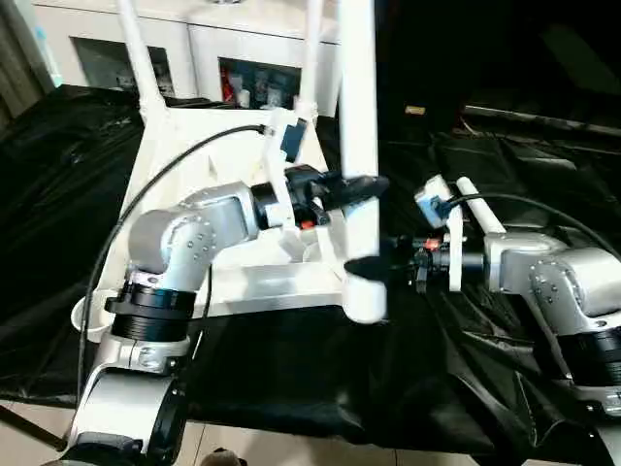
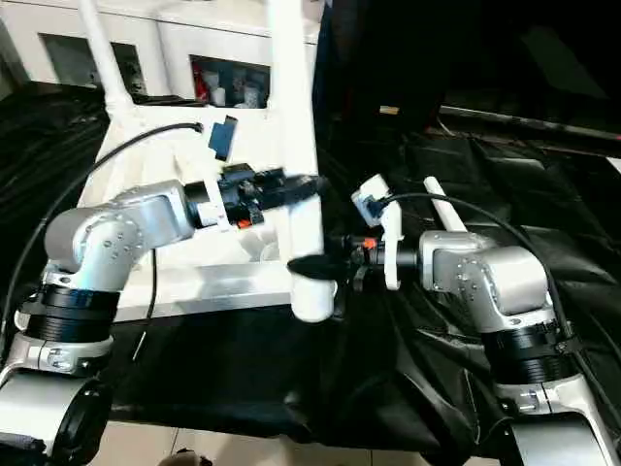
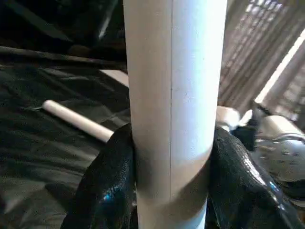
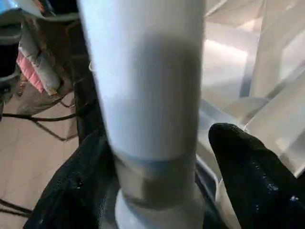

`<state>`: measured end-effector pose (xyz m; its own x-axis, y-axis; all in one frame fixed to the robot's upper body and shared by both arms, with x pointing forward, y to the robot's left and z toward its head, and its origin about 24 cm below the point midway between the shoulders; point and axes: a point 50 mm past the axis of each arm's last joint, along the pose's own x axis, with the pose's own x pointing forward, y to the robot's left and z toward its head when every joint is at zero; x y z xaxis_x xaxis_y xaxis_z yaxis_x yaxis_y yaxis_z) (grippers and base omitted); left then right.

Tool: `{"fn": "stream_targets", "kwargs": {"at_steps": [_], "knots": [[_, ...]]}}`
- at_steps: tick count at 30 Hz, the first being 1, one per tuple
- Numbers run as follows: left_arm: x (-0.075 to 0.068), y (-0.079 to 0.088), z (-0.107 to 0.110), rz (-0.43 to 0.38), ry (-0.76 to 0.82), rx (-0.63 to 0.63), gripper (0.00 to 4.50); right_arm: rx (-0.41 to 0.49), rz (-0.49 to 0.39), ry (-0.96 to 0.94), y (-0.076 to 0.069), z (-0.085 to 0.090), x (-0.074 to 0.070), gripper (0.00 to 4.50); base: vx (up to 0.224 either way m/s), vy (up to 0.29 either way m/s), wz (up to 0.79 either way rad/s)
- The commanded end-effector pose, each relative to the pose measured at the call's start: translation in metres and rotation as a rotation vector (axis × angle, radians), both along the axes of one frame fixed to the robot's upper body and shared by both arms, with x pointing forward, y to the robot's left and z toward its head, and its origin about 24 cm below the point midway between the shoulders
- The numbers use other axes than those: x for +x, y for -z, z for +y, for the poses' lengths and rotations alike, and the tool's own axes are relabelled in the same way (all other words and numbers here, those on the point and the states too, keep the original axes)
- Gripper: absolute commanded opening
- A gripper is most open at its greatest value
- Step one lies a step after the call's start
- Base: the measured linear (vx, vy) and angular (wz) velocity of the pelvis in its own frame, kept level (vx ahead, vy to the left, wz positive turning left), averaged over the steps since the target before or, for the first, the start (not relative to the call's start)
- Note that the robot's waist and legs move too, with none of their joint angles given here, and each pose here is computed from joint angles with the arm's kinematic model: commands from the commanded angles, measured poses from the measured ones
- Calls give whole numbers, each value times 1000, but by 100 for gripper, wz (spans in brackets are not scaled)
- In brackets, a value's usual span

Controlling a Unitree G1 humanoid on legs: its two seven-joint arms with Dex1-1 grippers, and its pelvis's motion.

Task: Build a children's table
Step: Pick table leg

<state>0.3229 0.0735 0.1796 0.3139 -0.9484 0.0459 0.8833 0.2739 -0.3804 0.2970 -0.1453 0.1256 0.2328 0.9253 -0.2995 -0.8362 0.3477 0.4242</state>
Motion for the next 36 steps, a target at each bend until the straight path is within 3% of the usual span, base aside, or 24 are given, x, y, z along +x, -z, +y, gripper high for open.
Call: {"fn": "stream_targets", "kwargs": {"at_steps": [1,22,36], "knots": [[-4,-16,-7,-62,63,-12,185,-7,-1,-7,-3,-3,1,329,0,0,0],[-6,-19,-10,-82,107,-25,185,20,37,-93,1,0,-3,329,0,0,0],[-8,-17,-12,-83,131,-18,185,16,31,-104,5,2,-4,208,0,0,0]]}}
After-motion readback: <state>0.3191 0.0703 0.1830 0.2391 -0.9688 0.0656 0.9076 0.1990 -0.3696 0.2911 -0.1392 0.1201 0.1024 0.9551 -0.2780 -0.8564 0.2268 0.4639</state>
